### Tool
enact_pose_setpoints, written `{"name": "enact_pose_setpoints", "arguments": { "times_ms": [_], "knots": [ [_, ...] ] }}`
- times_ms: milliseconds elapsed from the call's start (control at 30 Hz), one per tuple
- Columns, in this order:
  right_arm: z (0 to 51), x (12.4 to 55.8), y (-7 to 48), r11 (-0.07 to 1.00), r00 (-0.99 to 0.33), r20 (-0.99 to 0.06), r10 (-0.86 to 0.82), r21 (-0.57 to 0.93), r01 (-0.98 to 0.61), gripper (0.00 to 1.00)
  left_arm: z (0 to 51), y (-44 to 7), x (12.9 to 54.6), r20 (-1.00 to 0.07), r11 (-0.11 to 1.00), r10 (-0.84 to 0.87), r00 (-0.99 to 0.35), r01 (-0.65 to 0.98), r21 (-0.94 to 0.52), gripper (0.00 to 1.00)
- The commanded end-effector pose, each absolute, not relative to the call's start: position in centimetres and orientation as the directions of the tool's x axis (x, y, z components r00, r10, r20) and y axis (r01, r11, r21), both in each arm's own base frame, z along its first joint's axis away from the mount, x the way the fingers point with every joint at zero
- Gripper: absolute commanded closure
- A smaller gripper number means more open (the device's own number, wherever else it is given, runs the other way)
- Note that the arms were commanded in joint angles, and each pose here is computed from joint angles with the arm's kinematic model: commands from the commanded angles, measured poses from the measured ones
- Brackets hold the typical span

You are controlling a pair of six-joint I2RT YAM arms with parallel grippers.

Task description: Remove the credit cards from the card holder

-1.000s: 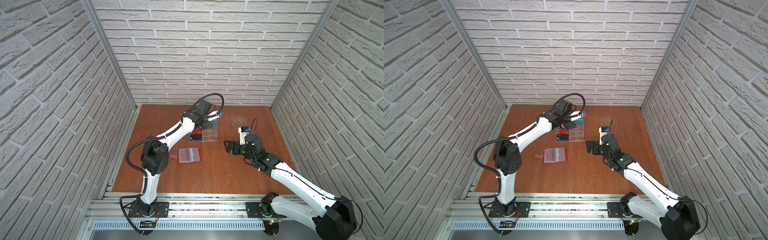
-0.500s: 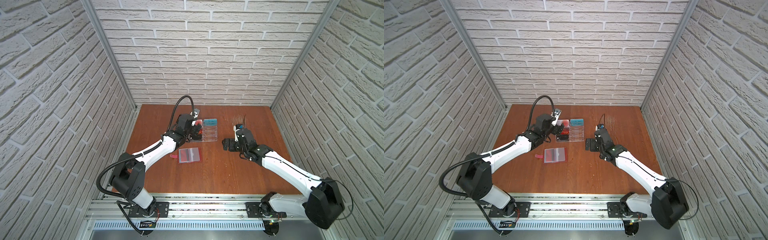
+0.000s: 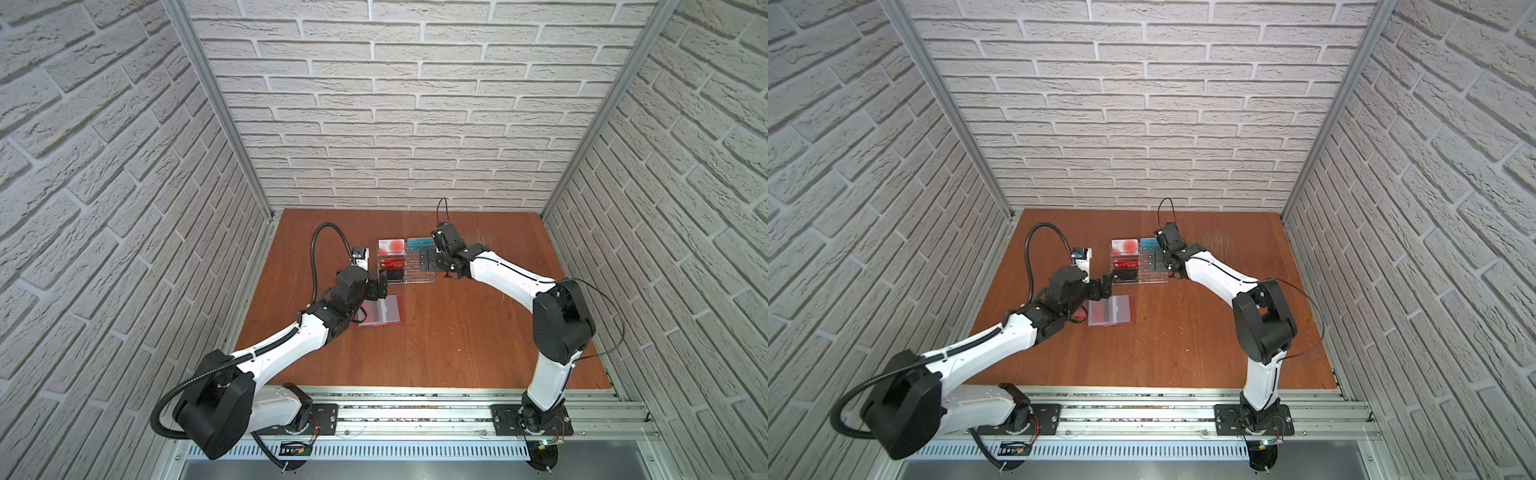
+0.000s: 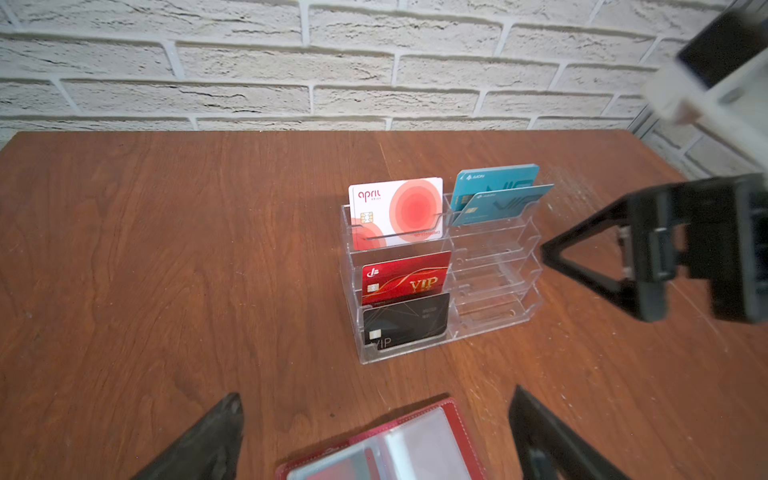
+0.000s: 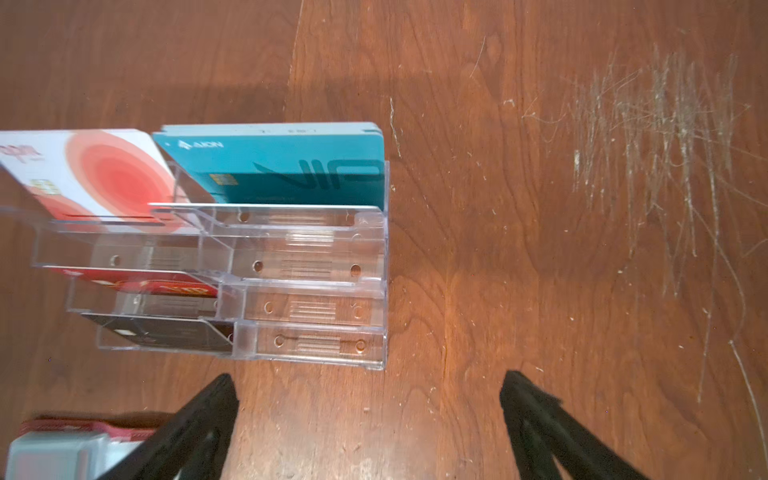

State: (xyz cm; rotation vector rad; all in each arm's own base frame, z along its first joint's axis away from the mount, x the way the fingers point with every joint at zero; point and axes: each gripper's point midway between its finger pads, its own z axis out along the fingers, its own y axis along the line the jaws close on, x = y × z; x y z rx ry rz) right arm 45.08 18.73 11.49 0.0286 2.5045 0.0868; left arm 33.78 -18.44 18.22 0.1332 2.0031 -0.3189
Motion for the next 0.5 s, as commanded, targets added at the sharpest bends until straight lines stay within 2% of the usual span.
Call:
{"name": "enact_pose_setpoints", "arguments": {
  "times_ms": [0, 267, 300, 467],
  "knots": [
    [13.4, 46.4, 19.0, 0.999, -0.775, -0.632, 0.018, 0.038, -0.008, 0.00, 19.2, -18.2, 32.9, -0.902, 0.940, -0.152, -0.404, 0.222, -0.258, 0.02],
    [13.7, 48.8, 19.0, 0.999, -0.740, -0.672, -0.031, -0.027, -0.018, 0.00, 19.0, -16.8, 31.7, -0.912, 0.934, -0.211, -0.353, 0.201, -0.294, 0.02],
    [12.4, 49.2, 19.2, 0.999, -0.753, -0.657, -0.044, -0.044, -0.019, 0.00, 18.9, -16.8, 31.8, -0.912, 0.937, -0.205, -0.354, 0.197, -0.288, 0.02],
    [12.7, 50.6, 19.6, 0.998, -0.740, -0.670, -0.058, -0.057, -0.027, 0.00, 18.4, -16.4, 32.4, -0.919, 0.958, -0.166, -0.358, 0.162, -0.236, 0.02]
  ]
}}
